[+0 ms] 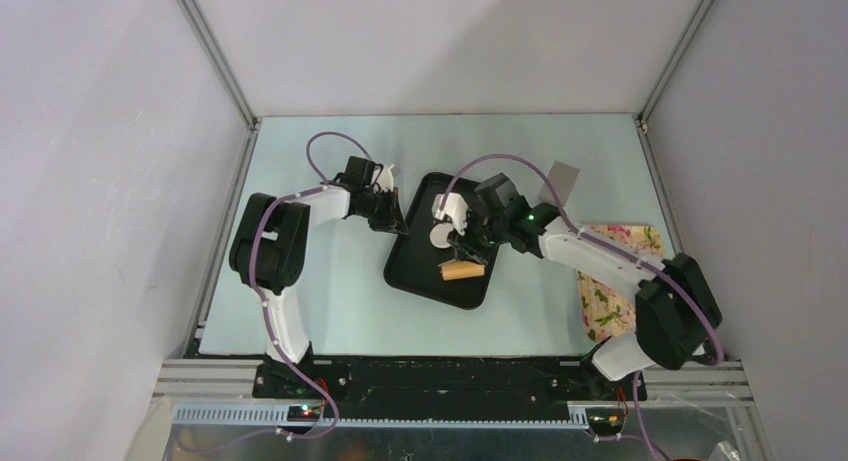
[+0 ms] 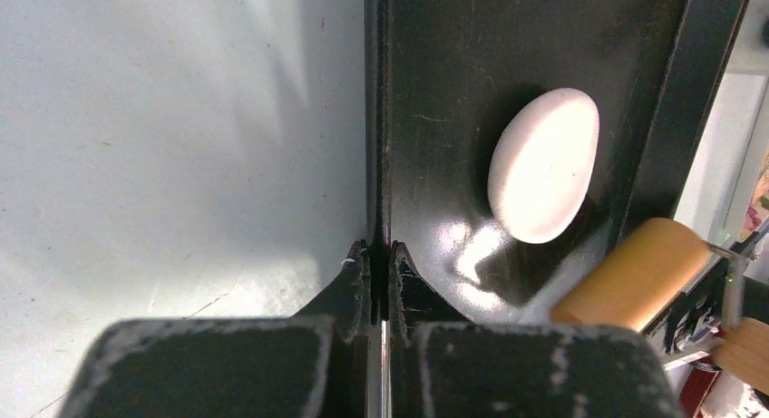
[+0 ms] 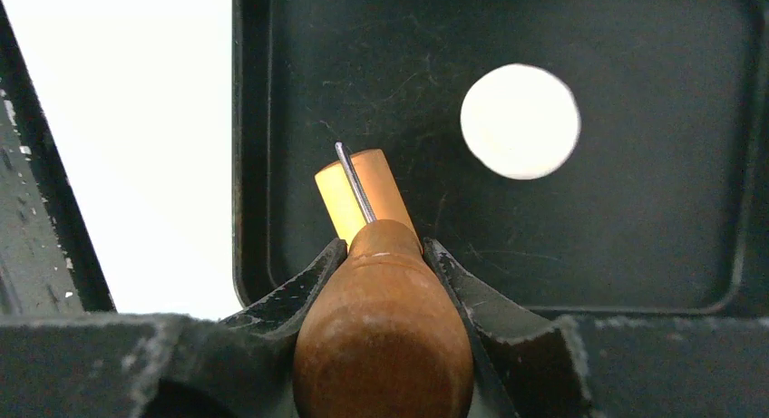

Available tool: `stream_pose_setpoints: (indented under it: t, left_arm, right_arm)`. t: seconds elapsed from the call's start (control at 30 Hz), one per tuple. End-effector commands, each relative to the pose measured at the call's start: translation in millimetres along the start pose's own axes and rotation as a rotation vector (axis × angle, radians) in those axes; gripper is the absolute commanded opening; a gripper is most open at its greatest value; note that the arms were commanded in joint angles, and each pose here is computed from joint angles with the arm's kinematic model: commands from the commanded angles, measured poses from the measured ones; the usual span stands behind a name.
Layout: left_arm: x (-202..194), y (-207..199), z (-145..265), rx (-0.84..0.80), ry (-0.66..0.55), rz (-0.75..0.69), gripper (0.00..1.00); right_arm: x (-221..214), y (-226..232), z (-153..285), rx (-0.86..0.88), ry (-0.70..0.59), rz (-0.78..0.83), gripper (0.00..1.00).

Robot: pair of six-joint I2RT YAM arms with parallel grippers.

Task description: Roll out the dumpling wrappers from the dough

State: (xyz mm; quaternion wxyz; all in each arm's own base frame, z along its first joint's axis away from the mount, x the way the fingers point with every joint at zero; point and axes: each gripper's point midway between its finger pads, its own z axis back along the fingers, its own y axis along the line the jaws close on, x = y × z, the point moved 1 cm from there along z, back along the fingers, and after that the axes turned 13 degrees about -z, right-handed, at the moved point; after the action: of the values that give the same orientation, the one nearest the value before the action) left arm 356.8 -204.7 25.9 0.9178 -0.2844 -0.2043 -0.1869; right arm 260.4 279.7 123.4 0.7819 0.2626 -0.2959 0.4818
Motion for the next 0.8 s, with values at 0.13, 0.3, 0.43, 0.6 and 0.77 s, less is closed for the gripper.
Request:
stream_pose_setpoints:
  t: [0.13, 0.3, 0.43, 0.6, 0.77]
  left_arm:
    - [-44, 10, -7, 0.023, 0.149, 0.073, 0.0]
    - [-44, 10, -7, 0.025, 0.148, 0.073, 0.0]
    - [-43, 10, -6, 0.026, 0.146, 0.069, 0.0]
    - [-44, 10, -6, 0.024, 0.146, 0.07, 0.0]
    - [-44, 10, -5, 0.024, 0.145, 0.071, 0.0]
  right_arm:
    - [100, -20, 60, -0.161, -0.277, 0.141, 0.0]
    - [107, -54, 21, -0.246, -0.29, 0.15, 0.0]
    - [98, -70, -9, -0.264, -0.262, 0.138, 0.0]
    - [76, -73, -31, -0.232, -0.188, 0.112, 0.0]
    - [43, -59, -43, -0.166, -0.072, 0.086, 0.0]
